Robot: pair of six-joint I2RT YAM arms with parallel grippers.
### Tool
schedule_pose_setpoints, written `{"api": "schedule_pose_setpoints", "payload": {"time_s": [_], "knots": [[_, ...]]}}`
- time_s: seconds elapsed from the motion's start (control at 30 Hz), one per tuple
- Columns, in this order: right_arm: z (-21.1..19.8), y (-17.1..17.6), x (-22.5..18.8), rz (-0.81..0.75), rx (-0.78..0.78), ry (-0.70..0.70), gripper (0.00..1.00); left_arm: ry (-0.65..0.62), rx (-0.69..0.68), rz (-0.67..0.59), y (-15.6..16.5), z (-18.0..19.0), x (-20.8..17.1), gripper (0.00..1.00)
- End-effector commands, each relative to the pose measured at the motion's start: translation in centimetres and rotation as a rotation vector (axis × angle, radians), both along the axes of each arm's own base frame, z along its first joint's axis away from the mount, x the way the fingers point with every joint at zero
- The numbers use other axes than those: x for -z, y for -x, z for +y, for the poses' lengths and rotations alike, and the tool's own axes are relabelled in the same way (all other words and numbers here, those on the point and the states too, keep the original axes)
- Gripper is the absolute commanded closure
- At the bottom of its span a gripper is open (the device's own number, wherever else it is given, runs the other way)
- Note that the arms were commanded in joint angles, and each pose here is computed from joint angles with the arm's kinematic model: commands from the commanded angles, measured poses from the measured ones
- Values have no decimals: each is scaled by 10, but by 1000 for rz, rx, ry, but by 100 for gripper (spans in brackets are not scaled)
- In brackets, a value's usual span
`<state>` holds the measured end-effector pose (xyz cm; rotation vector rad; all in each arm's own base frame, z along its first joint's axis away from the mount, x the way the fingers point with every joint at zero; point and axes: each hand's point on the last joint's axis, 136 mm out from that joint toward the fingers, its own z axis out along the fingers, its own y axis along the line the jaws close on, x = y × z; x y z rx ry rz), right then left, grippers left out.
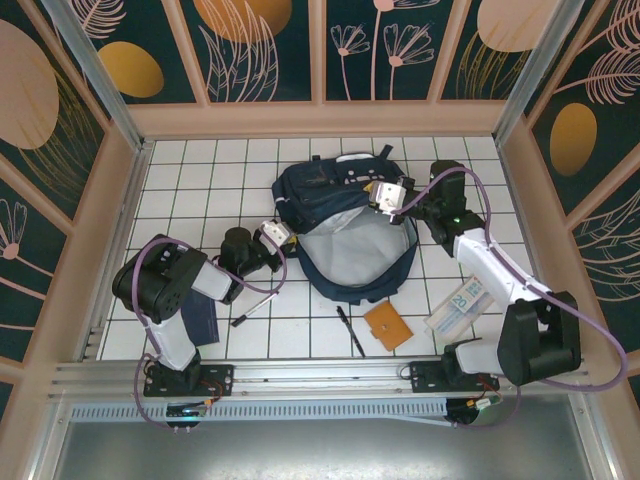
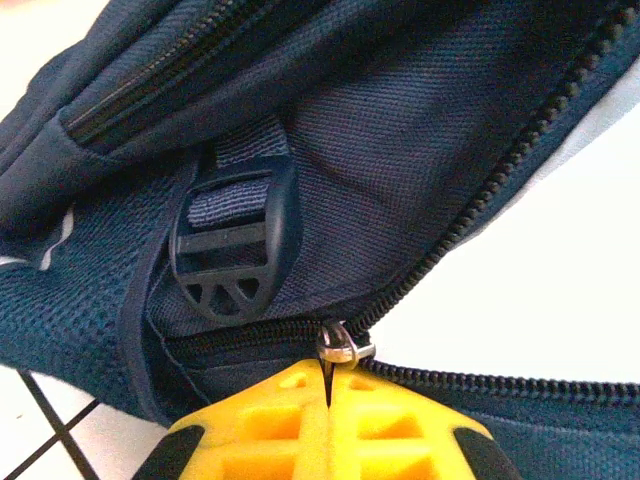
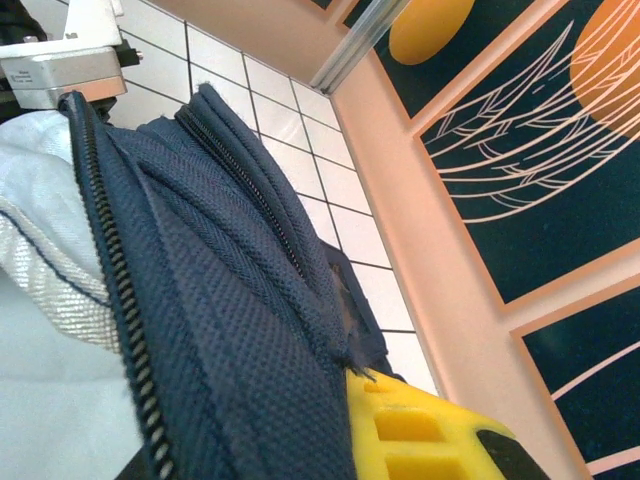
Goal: Pack the student bag
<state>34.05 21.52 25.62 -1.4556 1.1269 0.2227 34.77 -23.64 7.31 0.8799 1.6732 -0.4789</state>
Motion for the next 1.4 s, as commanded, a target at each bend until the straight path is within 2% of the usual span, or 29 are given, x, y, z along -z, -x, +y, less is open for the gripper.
{"api": "schedule_pose_setpoints", "payload": {"time_s": [0.0,0.2,0.4,0.47,0.53,0.63,0.83,0.97,1.1,1.2,1.3,1.37], "knots": [[2,12,-42,-161,-36,-15,100,34,-95,-11,-11,10,-16,100],[2,15,-40,-175,-40,5,100,56,-318,11,-39,37,-27,100],[7,19,-37,-185,-58,27,100,181,-441,44,-50,61,-31,100],[9,21,-38,-187,-68,29,100,199,-447,30,-50,64,-34,100],[11,22,-38,-192,-74,34,100,197,-394,9,-48,58,-37,100],[12,27,-44,-204,-90,21,100,187,-402,36,-55,59,-30,100],[19,43,-63,-245,-146,-31,100,375,-382,133,-65,62,-21,100],[25,48,-68,-262,-164,-34,100,352,-355,162,-68,55,-14,100],[29,51,-73,-261,-183,-44,100,327,-452,173,-76,70,-7,100],[28,47,-70,-255,-167,-41,100,315,-425,191,-77,65,-4,100],[29,42,-66,-248,-150,-40,100,297,-466,214,-84,69,0,88],[30,36,-66,-238,-130,-53,100,296,-441,194,-81,67,-7,80]]}}
